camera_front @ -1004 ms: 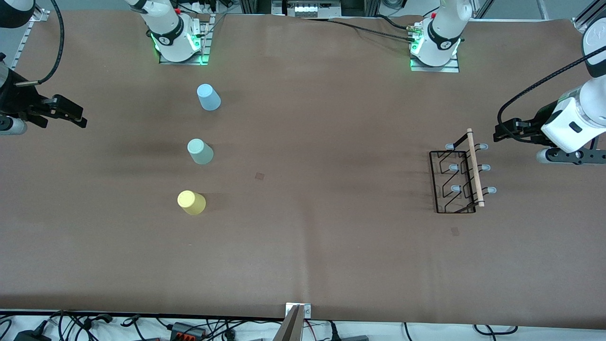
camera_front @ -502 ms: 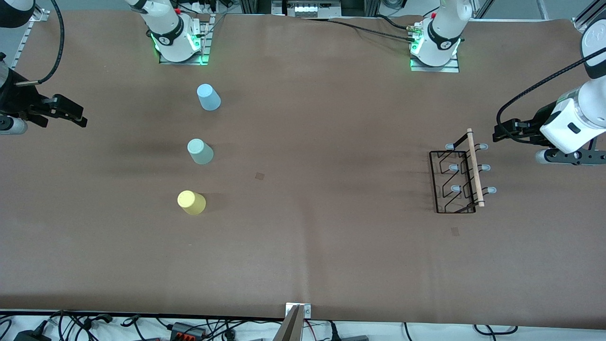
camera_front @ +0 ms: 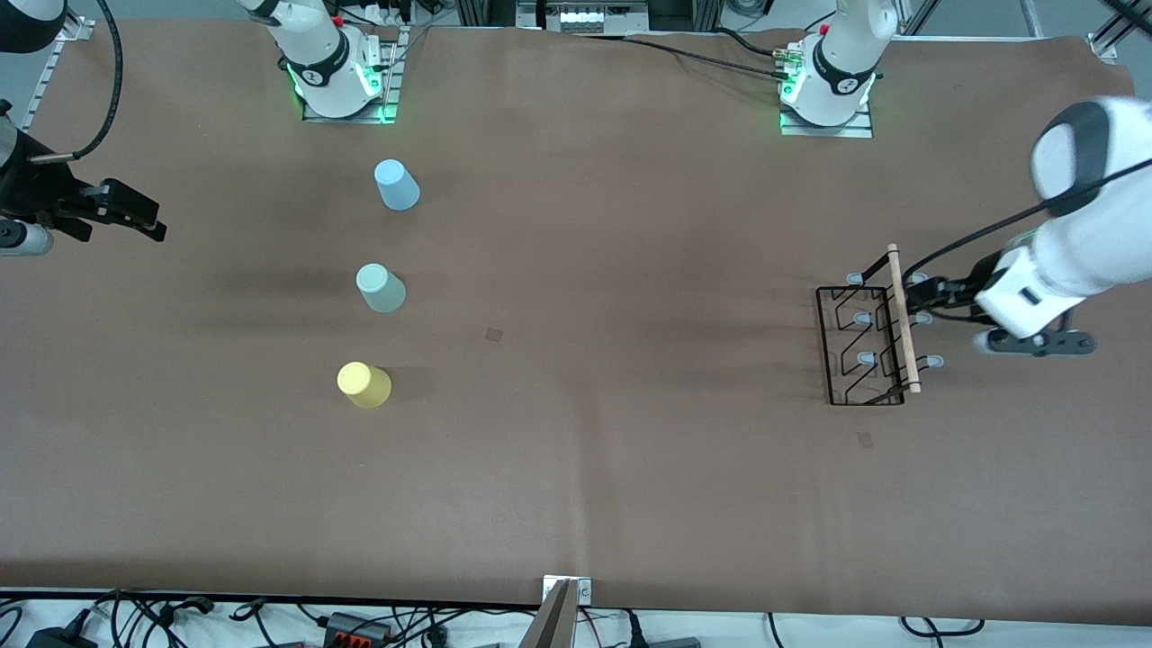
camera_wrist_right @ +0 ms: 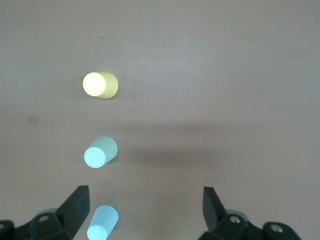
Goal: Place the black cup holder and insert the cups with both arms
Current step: 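Reach the left gripper down to the rack's wooden post, then grasp the wooden post and carry the black rack toward the table center, then lower the rack with the left gripper while the right gripper reaches the teal cup, then grasp the teal cup with the right gripper while the left gripper withdraws, then lift and carry the teal cup to the rack with the right gripper, then slide the teal cup onto a rack peg and open the right gripper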
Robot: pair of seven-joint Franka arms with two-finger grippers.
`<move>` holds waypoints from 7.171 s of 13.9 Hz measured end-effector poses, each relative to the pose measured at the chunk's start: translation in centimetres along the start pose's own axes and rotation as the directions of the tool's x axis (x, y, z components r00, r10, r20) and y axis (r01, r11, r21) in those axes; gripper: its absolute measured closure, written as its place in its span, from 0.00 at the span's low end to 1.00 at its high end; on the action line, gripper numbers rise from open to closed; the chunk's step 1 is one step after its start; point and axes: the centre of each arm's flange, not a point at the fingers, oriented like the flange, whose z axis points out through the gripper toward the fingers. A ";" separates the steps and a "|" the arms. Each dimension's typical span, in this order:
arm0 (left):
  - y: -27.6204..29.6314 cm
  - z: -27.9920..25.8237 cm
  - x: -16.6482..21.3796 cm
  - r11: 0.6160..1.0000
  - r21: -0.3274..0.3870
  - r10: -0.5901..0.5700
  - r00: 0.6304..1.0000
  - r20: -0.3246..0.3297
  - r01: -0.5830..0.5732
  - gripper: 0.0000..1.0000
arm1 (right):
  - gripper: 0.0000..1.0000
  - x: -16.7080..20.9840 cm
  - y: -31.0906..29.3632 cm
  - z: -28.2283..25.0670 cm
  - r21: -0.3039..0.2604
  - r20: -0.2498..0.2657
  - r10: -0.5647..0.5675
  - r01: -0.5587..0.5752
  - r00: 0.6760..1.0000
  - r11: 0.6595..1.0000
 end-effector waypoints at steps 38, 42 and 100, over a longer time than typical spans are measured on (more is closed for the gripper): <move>45.3 3.8 -9.3 0.986 -0.154 0.070 0.997 0.039 -0.064 0.84 | 0.00 0.6 -3.5 3.4 0.001 0.052 -0.061 0.061 0.997 0.998; 47.3 6.0 -9.1 0.984 -0.169 0.076 0.995 0.069 -0.064 0.84 | 0.00 1.9 -7.3 12.2 -0.003 0.157 -0.081 0.083 0.984 0.997; 0.0 -12.4 -1.6 0.988 0.075 -0.135 0.991 -0.020 0.136 0.00 | 0.33 -8.8 -46.2 23.9 0.017 0.390 0.083 -0.097 0.917 0.995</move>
